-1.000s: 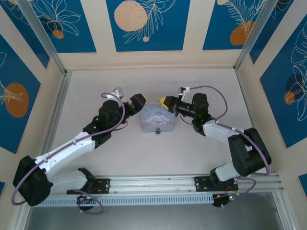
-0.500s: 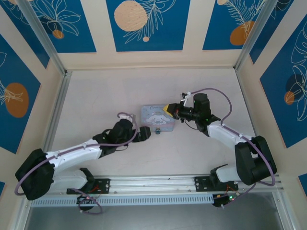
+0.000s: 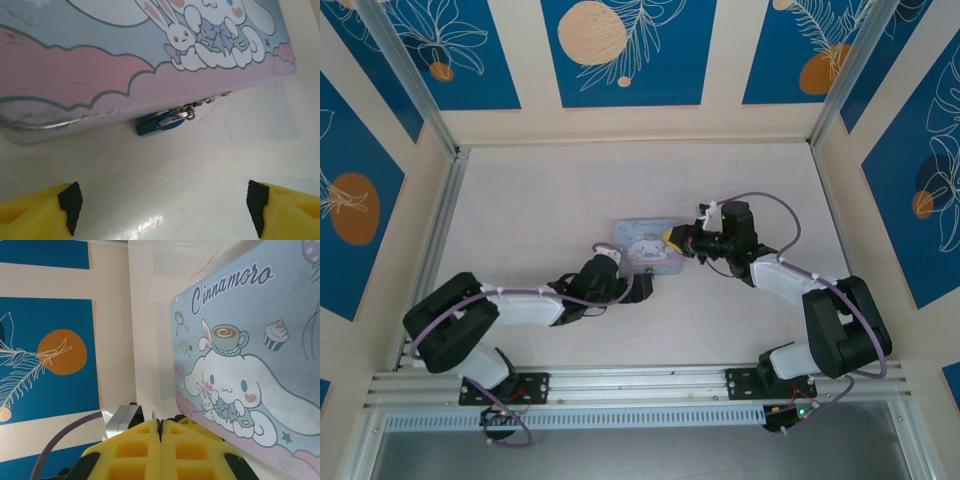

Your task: Unlock the padlock with the key

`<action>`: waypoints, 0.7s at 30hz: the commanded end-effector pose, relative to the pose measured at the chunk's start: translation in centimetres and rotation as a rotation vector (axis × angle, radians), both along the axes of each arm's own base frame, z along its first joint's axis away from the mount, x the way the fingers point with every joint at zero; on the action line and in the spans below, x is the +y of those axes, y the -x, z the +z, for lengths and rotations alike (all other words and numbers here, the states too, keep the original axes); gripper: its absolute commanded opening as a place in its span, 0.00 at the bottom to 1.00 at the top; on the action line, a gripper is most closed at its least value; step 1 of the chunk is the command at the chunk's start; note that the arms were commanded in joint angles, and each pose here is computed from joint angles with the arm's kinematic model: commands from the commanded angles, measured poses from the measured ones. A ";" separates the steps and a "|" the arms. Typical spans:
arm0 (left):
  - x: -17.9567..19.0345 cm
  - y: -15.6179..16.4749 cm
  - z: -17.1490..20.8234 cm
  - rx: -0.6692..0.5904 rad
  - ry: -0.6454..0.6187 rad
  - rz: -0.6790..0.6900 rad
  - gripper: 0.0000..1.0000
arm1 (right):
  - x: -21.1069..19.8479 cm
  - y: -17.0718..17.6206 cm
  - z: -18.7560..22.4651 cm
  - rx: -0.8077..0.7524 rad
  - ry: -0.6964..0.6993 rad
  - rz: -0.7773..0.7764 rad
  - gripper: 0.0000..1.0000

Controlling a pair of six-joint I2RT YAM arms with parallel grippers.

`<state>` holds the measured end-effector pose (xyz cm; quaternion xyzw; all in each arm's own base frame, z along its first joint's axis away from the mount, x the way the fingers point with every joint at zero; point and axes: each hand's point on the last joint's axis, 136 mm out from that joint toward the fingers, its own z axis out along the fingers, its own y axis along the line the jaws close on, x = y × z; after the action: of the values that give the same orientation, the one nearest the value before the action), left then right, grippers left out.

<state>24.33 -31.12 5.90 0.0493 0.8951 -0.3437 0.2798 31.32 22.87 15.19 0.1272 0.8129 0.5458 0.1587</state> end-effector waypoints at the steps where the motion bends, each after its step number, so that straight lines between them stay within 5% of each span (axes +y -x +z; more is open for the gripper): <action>1: -2.6 -1.1 2.0 -0.087 0.068 -0.051 0.86 | -0.5 0.4 -1.2 0.012 0.015 0.016 0.00; 14: -2.8 -6.2 0.6 -0.124 0.054 -0.001 0.86 | -1.5 -1.8 -2.7 0.045 -0.015 -0.004 0.00; 21: -4.3 -6.8 0.6 -0.152 0.047 -0.102 0.82 | -1.5 -3.3 -2.9 0.057 -0.037 -0.003 0.00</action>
<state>30.91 -33.93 5.47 0.0682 0.8751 -0.3554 0.3213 33.90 20.96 11.04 0.1647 0.8155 0.5395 0.1294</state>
